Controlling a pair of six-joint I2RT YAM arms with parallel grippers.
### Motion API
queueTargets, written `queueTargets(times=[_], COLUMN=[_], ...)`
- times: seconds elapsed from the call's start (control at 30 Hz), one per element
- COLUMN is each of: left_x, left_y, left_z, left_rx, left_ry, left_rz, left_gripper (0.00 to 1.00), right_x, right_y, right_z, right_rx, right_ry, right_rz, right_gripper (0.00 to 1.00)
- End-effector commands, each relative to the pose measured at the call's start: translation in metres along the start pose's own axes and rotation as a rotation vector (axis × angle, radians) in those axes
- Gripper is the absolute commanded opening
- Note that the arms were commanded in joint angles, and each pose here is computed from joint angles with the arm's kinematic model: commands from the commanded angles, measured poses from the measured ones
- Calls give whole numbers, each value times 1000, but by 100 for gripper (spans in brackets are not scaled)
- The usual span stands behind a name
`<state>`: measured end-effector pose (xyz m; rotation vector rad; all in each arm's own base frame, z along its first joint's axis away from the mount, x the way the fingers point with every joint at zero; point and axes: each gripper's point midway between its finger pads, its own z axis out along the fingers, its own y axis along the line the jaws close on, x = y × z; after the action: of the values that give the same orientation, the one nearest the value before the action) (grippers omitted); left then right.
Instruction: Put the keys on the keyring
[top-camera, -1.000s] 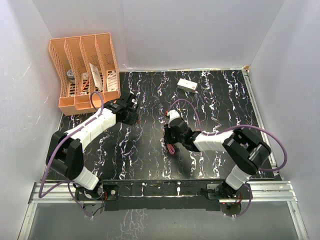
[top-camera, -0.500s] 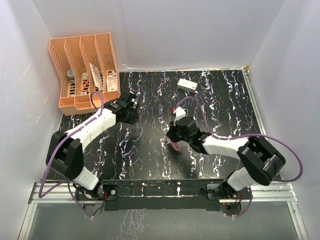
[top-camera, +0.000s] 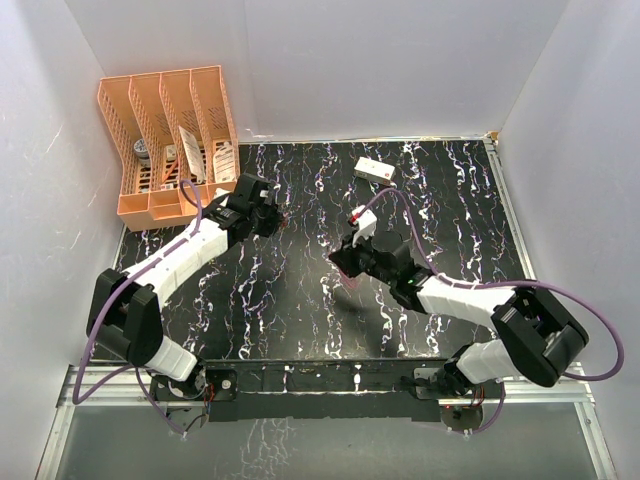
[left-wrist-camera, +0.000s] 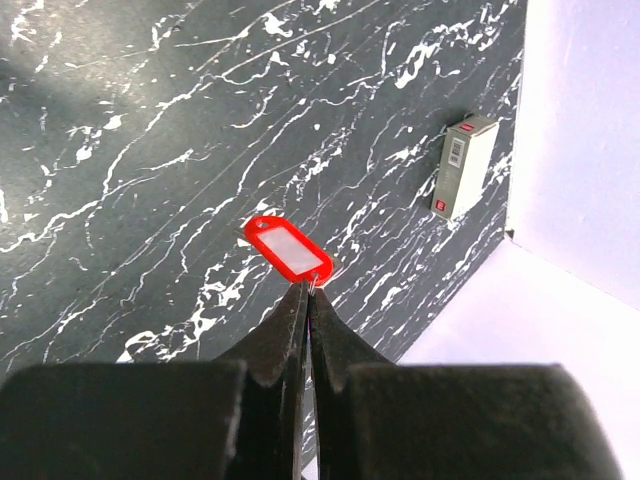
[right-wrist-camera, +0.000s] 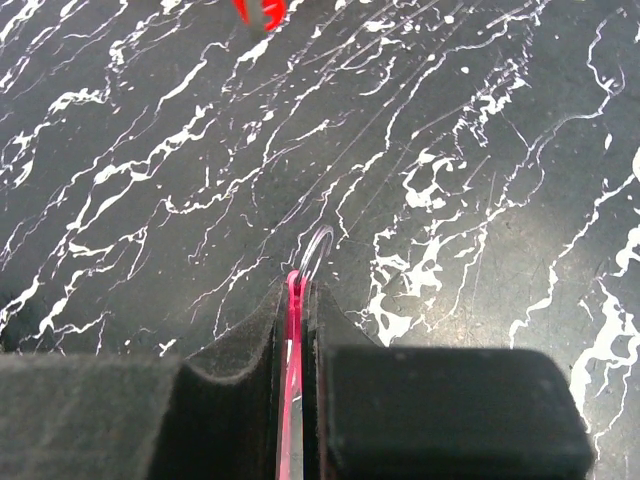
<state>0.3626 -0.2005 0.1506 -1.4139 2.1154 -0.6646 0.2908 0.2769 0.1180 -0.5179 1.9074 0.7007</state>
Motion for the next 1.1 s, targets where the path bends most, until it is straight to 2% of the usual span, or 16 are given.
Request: queueTargets(times=[0.0,0.17,0.43,0.53,0.73,1.07], left_x=[8,20,32,38,36,49], left_y=[-22,-30,-36,-34,-30,-31], left_z=[-16,-23,-39,-44,-47,-47], left_rx=[90,131,189,195,194,208], left_ry=[34,56,83,93,68,87], left_rz=[14,30,47,56,54,55], left_gripper=[0,0,0,0,0,0], right_x=[-39,-45,-48,-36,-52,-62], right_y=[16,27,45,43,42,35], right_z=[-9,-26,-24,-27,-35,-44], right_rx=[-102,-178,-291,-296,-283,-232], right_ry=[-198,-348,-427,-440,-566,-646], right_rz=[-135,-239,-293,-284,-271,-266], right_gripper=[0,0,0,0,0,0])
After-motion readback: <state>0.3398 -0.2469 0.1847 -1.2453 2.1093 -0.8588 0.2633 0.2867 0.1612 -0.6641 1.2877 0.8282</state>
